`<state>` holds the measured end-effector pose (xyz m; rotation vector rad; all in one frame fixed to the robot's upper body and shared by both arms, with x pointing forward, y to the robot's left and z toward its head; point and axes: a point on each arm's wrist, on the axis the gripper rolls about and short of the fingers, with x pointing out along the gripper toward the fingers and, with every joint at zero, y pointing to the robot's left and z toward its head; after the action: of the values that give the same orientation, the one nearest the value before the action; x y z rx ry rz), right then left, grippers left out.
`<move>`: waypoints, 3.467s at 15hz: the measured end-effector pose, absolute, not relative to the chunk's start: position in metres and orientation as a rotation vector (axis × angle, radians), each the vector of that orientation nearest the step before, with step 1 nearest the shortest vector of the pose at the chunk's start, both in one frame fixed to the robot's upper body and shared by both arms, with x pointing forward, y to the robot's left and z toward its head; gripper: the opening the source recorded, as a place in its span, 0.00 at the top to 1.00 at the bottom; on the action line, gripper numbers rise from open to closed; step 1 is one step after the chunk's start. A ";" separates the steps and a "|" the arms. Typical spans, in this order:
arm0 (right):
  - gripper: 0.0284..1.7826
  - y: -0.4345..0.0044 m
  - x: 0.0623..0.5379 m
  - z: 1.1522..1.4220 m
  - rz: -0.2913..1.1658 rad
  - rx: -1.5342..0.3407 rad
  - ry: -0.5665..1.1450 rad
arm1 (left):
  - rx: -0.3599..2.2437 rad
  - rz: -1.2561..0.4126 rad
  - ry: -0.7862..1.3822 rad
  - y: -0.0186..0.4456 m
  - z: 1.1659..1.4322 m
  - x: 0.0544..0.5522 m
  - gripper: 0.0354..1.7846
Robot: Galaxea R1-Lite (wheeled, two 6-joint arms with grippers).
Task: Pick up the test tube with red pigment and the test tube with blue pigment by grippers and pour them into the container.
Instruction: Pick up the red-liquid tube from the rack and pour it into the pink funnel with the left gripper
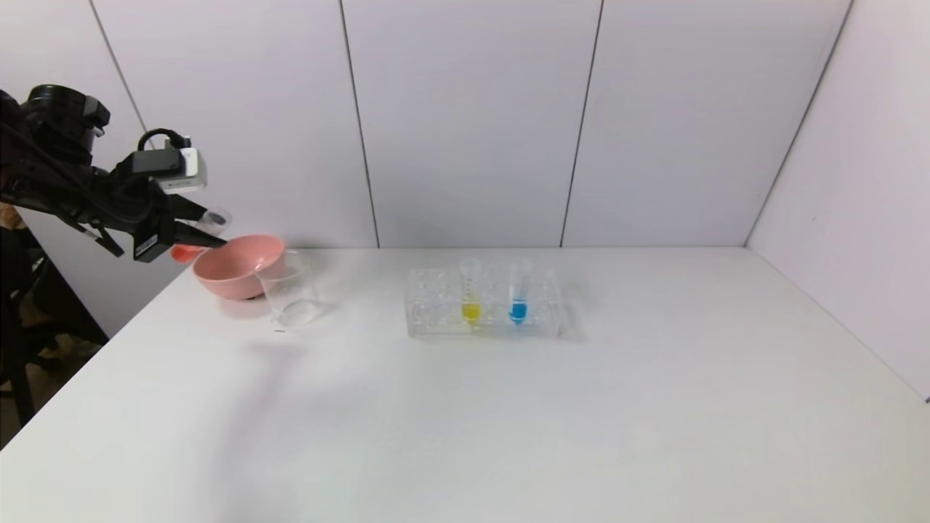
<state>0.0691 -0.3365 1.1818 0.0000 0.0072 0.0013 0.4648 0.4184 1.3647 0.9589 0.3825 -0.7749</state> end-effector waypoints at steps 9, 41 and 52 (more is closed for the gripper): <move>0.00 -0.337 0.069 1.182 0.001 0.000 0.008 | 0.980 -0.757 0.467 0.421 1.354 0.471 0.76; 0.00 -0.337 0.069 1.182 0.001 -0.001 0.007 | 1.100 -0.586 0.667 0.381 1.348 0.490 0.76; 0.00 -0.337 0.069 1.182 0.001 0.000 0.007 | 1.139 -0.570 0.695 0.372 1.346 0.492 0.76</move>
<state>0.0691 -0.3365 1.1818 -0.0004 0.0072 0.0013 0.4920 0.3717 1.3461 1.1387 0.6953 -0.5696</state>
